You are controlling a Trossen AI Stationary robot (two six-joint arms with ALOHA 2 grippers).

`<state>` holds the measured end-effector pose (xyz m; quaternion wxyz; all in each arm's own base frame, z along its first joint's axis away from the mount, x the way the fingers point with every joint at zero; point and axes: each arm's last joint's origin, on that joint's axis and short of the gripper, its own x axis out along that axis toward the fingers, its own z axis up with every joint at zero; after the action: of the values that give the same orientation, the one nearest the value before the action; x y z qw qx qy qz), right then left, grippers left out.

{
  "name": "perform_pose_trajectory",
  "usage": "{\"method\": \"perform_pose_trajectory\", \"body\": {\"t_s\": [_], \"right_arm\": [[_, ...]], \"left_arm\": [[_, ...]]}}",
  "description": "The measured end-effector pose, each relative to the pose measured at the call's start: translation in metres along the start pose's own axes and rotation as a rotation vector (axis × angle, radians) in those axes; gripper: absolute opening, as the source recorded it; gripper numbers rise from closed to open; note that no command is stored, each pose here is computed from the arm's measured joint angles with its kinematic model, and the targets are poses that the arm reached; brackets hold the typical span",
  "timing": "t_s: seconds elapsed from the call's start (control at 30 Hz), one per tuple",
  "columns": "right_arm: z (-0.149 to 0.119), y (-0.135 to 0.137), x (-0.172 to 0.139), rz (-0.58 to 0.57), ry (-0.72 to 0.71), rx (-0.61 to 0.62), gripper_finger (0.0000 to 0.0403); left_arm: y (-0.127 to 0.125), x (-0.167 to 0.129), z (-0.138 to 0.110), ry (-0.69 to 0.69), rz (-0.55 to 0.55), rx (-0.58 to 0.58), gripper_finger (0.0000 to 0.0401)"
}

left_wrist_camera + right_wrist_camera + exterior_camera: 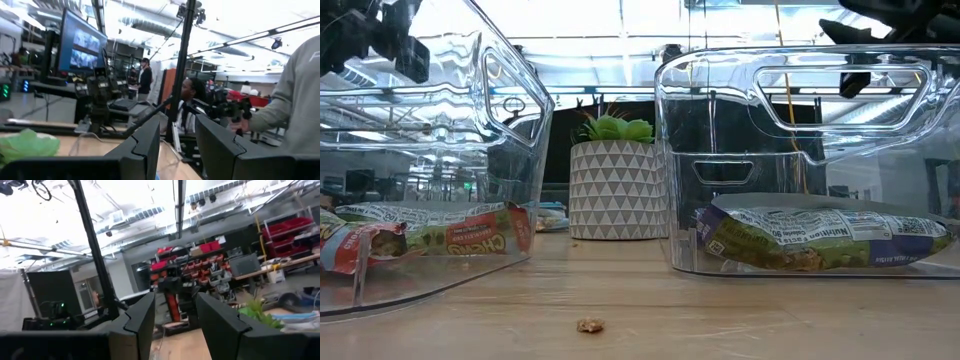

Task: Pick and place Granola Bars by type
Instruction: Return to Home Position

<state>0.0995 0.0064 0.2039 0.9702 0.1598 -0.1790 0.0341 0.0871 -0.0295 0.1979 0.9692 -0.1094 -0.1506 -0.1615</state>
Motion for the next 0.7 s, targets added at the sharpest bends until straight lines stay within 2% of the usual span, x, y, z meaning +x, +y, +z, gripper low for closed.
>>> {"method": "perform_pose_trajectory", "body": {"t_s": [0.17, 0.7], "right_arm": [[0.0024, -0.0001, -0.0053, -0.009, -0.019, -0.013, 0.0137], [0.0015, -0.0012, -0.0095, -0.033, -0.005, -0.020, 0.0137]], "left_arm": [[-0.0006, 0.0000, 0.0009, -0.008, -0.017, -0.012, 0.0127], [-0.0012, -0.0001, 0.0048, -0.049, -0.021, 0.054, 0.0127]]}}
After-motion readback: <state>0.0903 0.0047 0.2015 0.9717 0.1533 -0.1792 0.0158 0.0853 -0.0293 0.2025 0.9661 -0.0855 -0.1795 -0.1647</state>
